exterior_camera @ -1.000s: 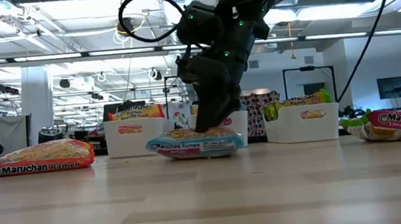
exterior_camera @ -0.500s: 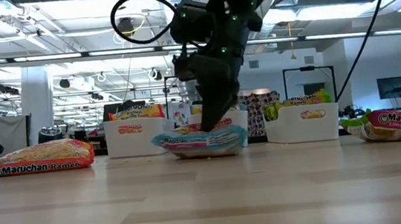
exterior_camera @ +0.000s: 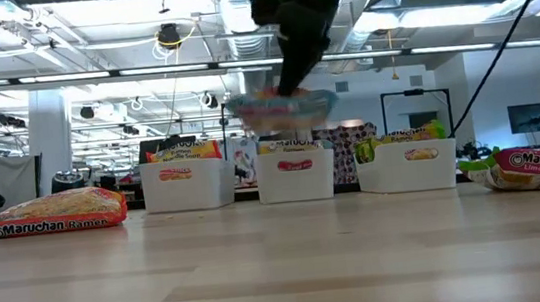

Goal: Sort Maruchan noodles
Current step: Put the blue noodle pack into the center white bin

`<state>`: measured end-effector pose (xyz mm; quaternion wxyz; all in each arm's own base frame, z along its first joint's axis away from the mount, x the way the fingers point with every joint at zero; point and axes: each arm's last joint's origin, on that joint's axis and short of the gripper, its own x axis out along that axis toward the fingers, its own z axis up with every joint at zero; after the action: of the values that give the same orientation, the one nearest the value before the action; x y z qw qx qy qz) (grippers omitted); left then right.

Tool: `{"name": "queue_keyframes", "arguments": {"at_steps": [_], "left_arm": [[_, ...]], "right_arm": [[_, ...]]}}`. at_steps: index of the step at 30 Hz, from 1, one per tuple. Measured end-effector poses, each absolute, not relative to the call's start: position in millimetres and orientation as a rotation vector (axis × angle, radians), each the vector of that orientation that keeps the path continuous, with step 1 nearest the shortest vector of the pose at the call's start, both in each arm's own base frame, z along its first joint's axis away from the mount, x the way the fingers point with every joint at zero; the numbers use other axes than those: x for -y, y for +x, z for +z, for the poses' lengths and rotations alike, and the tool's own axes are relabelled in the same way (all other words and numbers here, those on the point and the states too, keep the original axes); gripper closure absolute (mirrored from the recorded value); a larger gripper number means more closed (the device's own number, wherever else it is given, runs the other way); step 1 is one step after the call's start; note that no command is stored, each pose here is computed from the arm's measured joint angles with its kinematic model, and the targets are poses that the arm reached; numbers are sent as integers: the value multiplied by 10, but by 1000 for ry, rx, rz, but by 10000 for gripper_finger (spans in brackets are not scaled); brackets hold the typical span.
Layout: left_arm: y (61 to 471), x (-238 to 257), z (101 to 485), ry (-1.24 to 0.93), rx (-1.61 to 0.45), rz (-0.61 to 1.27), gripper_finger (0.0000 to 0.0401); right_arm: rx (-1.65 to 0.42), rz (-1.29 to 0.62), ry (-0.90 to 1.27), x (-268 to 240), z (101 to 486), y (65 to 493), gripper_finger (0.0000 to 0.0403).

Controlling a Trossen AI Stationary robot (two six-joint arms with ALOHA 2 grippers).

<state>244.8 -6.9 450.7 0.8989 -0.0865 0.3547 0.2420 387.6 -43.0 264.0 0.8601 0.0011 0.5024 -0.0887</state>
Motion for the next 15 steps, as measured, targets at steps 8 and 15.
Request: {"name": "queue_keyframes", "arguments": {"at_steps": [8,15], "left_arm": [[2446,67,4509,-177,-732,505,376],[2446,63,4511,-174,-726,522,376]], "right_arm": [[-945,-304,-274,760,2920,3806,399],[-1058,-281,-375,1067,2638,3871,398]]}}
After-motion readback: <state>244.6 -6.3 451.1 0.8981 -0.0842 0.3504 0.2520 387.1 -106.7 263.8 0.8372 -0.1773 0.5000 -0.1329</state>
